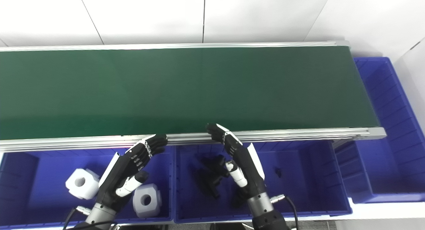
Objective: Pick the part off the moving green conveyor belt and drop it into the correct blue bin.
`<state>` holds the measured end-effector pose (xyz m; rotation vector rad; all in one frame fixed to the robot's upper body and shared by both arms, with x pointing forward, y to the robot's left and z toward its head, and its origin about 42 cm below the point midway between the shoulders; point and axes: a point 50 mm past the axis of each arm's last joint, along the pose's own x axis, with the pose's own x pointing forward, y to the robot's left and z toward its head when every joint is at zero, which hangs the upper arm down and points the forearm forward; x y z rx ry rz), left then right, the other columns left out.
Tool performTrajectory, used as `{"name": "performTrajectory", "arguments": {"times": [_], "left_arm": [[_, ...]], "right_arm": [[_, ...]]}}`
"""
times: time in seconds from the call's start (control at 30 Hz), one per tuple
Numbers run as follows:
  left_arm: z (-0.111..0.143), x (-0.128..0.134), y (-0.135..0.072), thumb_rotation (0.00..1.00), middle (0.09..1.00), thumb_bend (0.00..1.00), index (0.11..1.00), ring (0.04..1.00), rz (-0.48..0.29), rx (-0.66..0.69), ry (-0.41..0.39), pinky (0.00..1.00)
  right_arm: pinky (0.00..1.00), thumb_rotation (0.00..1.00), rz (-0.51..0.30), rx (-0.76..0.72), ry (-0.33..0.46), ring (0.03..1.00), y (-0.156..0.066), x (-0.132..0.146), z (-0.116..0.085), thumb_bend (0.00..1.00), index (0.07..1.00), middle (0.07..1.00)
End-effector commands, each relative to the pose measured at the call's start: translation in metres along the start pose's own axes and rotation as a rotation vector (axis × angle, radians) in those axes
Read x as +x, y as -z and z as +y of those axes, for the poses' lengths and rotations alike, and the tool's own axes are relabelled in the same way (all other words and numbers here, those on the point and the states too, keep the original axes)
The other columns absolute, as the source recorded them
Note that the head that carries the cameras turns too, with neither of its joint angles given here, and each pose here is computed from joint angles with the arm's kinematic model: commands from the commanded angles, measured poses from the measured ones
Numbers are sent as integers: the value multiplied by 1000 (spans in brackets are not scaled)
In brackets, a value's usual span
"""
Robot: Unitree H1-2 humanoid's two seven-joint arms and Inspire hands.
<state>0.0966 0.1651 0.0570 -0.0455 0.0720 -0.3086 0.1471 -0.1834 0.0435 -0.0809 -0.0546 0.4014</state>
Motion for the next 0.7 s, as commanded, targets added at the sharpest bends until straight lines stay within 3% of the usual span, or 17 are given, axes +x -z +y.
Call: {"name": "performTrajectory", "arguments": {"times": [0.0,0.67], "left_arm": [[-2,-1,-4,731,848,889,799,885,-49,34,-8,875],[-7,-2,8,744,843,881,799,873,-15,71,17,864]], "right_arm": [[842,1000,-34,-18,-2,849,-3,-1,0,822,826,842],[834,1000,7,-74,-56,853,9,-9,-5,808,814,849]]}}
